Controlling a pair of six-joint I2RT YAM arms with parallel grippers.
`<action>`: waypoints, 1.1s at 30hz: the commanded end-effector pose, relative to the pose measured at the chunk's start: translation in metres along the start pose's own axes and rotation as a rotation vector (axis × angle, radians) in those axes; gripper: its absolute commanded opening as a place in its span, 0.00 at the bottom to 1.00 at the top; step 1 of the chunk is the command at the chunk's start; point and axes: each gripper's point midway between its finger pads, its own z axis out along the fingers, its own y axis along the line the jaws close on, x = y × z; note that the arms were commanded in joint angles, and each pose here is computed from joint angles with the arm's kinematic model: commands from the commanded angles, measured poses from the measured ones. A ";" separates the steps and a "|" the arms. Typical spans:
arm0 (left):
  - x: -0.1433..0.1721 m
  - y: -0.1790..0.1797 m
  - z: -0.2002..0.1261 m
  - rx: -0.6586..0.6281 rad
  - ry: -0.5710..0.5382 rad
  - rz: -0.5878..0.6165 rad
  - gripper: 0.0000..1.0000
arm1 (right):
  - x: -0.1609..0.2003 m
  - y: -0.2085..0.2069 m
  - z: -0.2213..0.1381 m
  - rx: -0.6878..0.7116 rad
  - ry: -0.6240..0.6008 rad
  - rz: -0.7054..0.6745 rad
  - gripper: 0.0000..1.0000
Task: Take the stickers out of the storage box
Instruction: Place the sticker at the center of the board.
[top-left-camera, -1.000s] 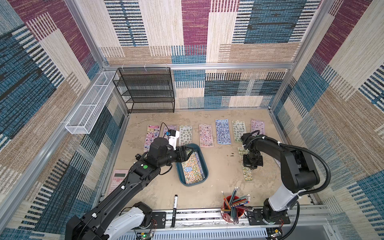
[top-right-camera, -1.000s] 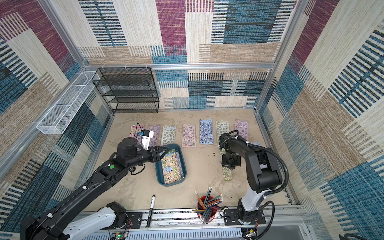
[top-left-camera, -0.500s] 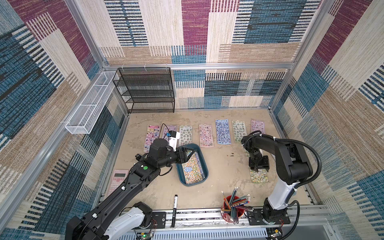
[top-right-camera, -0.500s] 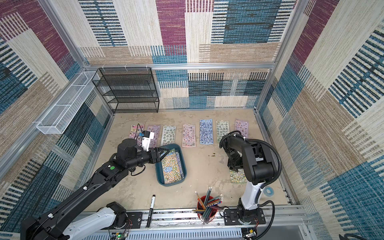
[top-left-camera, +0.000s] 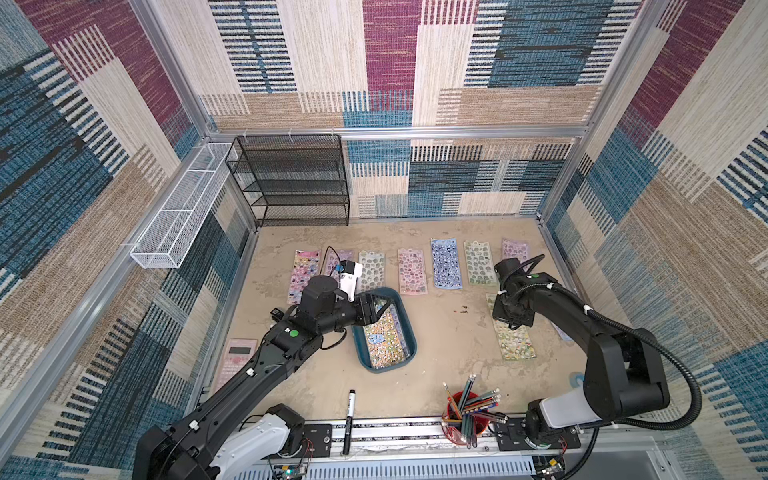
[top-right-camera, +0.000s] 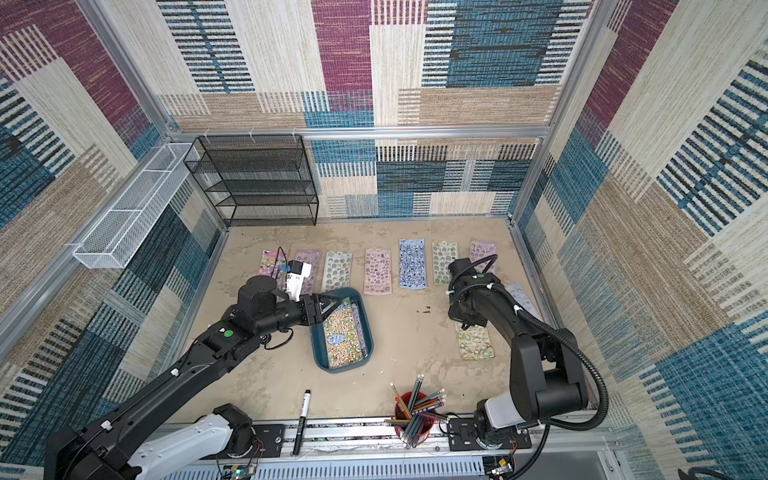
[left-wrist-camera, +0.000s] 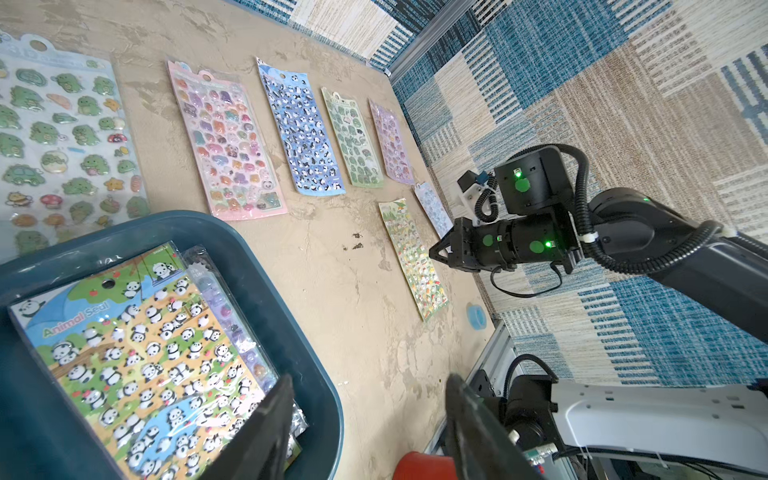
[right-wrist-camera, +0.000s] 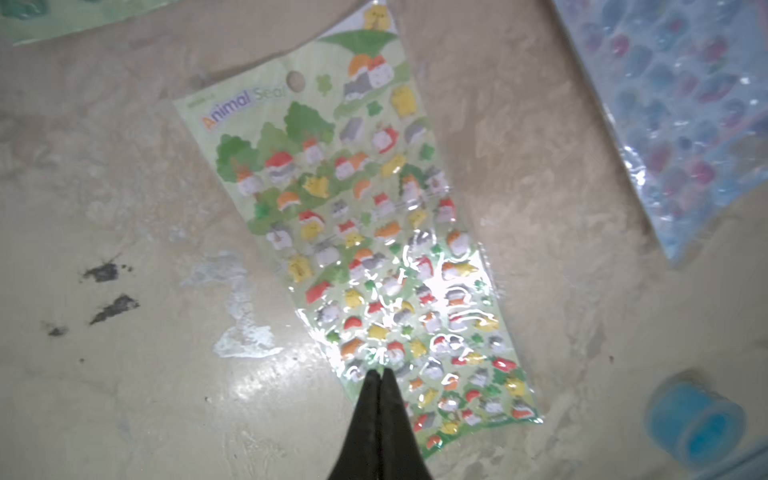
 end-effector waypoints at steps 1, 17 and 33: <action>-0.001 -0.004 0.000 0.025 -0.006 -0.015 0.60 | -0.020 0.023 0.005 -0.104 -0.069 0.019 0.00; 0.003 0.003 0.004 0.008 0.001 -0.032 0.60 | -0.020 -0.017 0.064 -0.098 -0.051 0.128 0.00; -0.005 0.004 0.002 -0.038 0.005 -0.009 0.59 | -0.060 -0.039 0.013 -0.071 -0.200 0.155 0.00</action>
